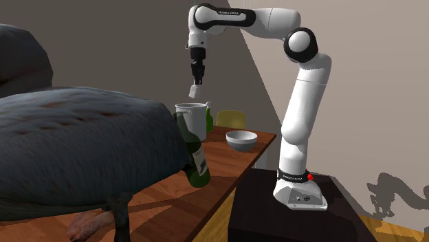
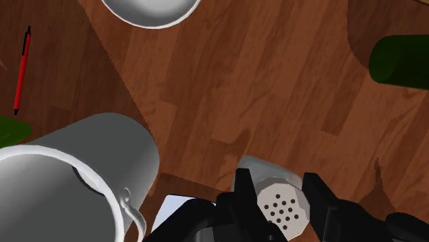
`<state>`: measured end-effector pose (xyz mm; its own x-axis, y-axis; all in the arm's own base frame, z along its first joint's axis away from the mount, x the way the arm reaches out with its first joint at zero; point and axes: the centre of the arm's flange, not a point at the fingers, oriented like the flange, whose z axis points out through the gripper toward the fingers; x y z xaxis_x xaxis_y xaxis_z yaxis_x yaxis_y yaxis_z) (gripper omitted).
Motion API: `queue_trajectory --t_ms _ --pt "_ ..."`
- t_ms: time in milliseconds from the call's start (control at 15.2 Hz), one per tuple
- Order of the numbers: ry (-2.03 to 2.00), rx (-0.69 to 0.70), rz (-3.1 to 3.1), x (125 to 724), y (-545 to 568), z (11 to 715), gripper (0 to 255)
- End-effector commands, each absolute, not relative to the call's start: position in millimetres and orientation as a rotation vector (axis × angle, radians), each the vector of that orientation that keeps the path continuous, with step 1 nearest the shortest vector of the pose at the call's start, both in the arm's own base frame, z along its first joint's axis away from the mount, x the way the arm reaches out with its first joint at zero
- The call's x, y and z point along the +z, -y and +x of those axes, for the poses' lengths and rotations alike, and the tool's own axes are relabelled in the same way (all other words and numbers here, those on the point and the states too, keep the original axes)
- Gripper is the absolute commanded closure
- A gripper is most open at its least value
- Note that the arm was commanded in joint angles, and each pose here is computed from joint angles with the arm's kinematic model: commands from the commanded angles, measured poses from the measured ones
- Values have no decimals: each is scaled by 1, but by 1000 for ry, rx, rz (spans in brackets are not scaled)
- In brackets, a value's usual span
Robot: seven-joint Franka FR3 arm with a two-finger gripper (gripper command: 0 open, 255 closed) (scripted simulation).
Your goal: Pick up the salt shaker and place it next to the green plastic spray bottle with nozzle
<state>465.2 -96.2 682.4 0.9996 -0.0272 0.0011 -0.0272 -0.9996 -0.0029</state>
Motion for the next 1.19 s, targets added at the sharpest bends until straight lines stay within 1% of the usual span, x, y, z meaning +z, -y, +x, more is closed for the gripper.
queue_trajectory --t_ms 0,1122 --pt "-40 -2 -3139 683 123 467 255" --pt "-40 -2 -3139 683 347 451 255"
